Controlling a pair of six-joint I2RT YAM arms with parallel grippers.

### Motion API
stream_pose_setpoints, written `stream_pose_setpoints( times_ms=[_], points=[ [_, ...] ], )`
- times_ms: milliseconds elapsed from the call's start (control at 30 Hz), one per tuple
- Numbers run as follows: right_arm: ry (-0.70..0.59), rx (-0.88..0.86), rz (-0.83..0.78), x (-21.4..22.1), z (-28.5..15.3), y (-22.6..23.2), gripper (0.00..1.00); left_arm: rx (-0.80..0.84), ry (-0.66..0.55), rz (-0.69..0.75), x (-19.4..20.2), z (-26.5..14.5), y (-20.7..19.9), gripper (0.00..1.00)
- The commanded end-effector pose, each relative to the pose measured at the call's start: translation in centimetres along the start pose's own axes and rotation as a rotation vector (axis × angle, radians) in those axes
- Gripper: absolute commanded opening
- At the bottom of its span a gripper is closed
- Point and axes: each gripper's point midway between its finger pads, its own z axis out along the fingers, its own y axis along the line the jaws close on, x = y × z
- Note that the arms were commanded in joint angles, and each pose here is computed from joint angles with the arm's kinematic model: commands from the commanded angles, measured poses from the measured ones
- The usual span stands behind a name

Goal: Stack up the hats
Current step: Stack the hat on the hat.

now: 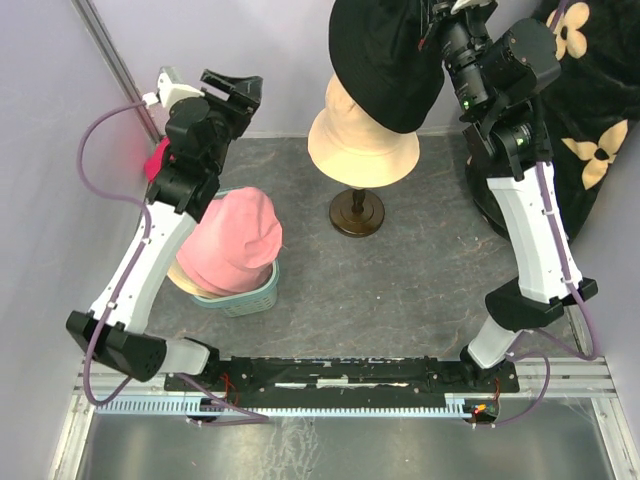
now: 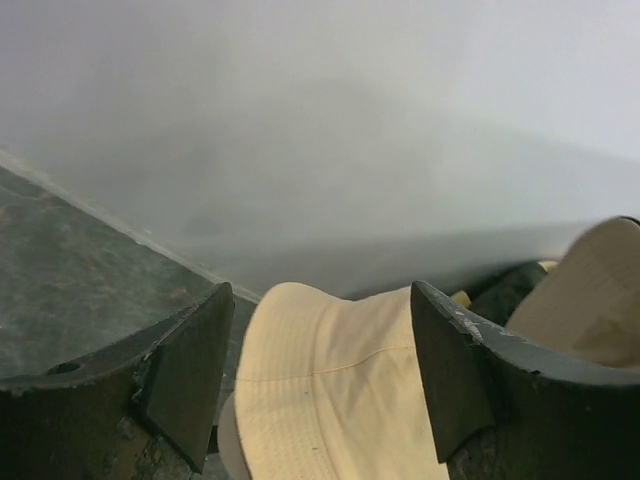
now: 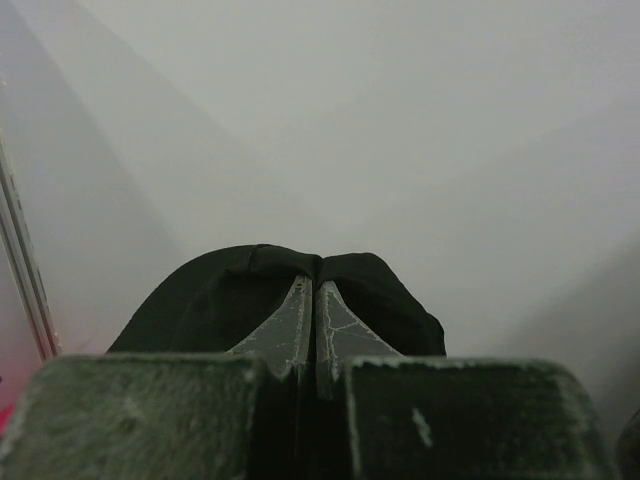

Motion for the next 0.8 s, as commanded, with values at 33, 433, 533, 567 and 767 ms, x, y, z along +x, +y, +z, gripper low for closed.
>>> stream_pose_setpoints(
  times_ms=[33, 433, 533, 567, 767],
  points=[
    [-0.033, -0.032, 0.038, -0.5, 0.3, 0.2, 0.02, 0.251, 0.069, 0.012, 0.8, 1.1, -5.9, 0.79],
    [0.041, -0.086, 0.055, 3.3, 1.5, 1.7, 0.02, 0.503, 0.191, -0.045, 3.5, 2.1, -10.3, 0.84],
    [0.054, -0.096, 0.060, 3.9, 1.7, 2.0, 0.02, 0.532, 0.190, -0.062, 3.4, 1.9, -10.4, 0.85],
    [0.059, -0.098, 0.060, 4.2, 1.8, 2.1, 0.02, 0.533, 0.185, -0.073, 3.2, 1.8, -10.2, 0.85],
    [0.081, -0.123, 0.069, 5.3, 2.0, 2.8, 0.02, 0.580, 0.178, -0.125, 2.8, 1.3, -9.5, 0.86]
  ],
)
